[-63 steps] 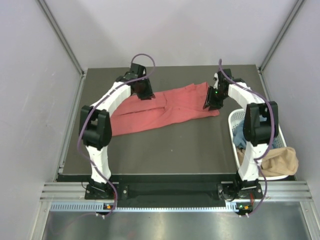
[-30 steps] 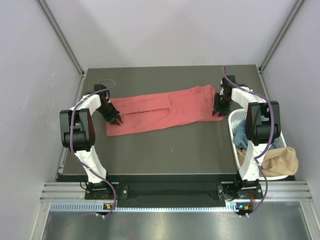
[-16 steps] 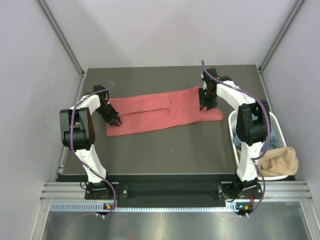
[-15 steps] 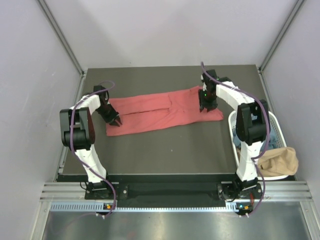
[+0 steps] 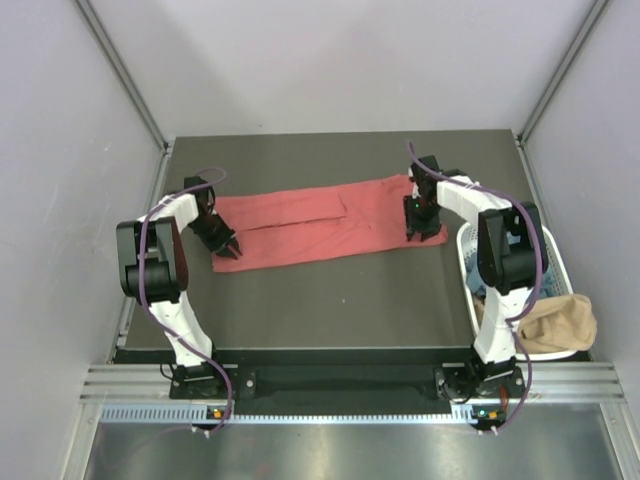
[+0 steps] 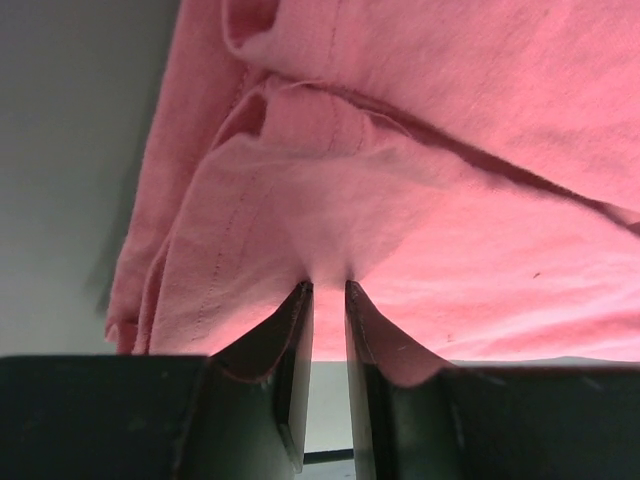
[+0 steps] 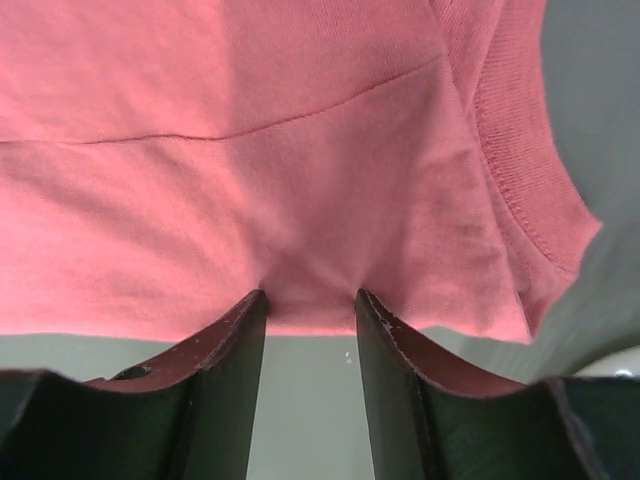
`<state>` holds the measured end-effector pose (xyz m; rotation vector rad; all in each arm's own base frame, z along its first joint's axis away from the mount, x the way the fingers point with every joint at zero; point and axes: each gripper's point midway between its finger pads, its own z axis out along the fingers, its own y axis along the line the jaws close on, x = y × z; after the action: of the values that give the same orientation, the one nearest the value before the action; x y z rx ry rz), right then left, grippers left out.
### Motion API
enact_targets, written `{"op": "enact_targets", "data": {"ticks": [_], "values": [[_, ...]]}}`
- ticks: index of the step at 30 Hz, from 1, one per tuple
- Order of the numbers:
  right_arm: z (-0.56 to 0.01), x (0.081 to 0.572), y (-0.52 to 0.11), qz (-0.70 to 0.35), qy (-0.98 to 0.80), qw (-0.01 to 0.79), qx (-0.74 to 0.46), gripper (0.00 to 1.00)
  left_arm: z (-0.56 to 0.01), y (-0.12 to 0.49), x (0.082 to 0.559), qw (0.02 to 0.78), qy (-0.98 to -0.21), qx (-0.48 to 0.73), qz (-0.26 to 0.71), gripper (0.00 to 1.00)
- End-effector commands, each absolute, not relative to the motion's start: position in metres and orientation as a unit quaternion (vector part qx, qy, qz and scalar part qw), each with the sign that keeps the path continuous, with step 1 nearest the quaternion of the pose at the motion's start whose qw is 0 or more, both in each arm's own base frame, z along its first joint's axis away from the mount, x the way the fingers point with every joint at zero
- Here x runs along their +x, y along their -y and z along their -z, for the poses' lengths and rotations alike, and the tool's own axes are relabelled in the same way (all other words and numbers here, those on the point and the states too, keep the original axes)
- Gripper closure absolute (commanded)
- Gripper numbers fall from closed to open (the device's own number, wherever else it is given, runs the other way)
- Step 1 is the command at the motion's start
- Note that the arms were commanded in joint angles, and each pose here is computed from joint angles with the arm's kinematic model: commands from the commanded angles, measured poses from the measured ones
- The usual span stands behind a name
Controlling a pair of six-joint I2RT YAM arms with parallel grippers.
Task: Fold and stack the t-shirts
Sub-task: Fold the tshirt
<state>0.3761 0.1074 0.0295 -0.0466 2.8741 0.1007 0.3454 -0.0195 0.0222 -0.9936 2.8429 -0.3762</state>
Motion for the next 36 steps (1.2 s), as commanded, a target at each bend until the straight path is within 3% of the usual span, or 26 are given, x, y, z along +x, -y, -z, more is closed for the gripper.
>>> {"op": "enact_targets", "data": {"ticks": [1,10,14,22,36], "values": [[-0.080,0.410,-0.113,-0.058,-0.979,0.196,-0.007,0.58,-0.030,0.011,0.338,0.059,-0.939,-0.322,0.108,0.75],[-0.113,0.529,-0.130,-0.150,-0.931,0.332,-0.004,0.39,-0.032,0.020,0.340,0.058,-0.935,-0.322,0.137,0.75],[-0.107,0.562,-0.137,-0.207,-0.915,0.345,-0.010,0.35,-0.036,0.022,0.338,0.062,-0.935,-0.318,0.142,0.75],[-0.114,0.595,-0.165,-0.282,-0.888,0.362,-0.025,0.36,-0.031,0.026,0.330,0.051,-0.933,-0.324,0.148,0.75],[-0.097,0.581,-0.189,-0.350,-0.882,0.315,-0.002,0.48,-0.034,0.025,0.338,0.054,-0.936,-0.315,0.150,0.75]]}}
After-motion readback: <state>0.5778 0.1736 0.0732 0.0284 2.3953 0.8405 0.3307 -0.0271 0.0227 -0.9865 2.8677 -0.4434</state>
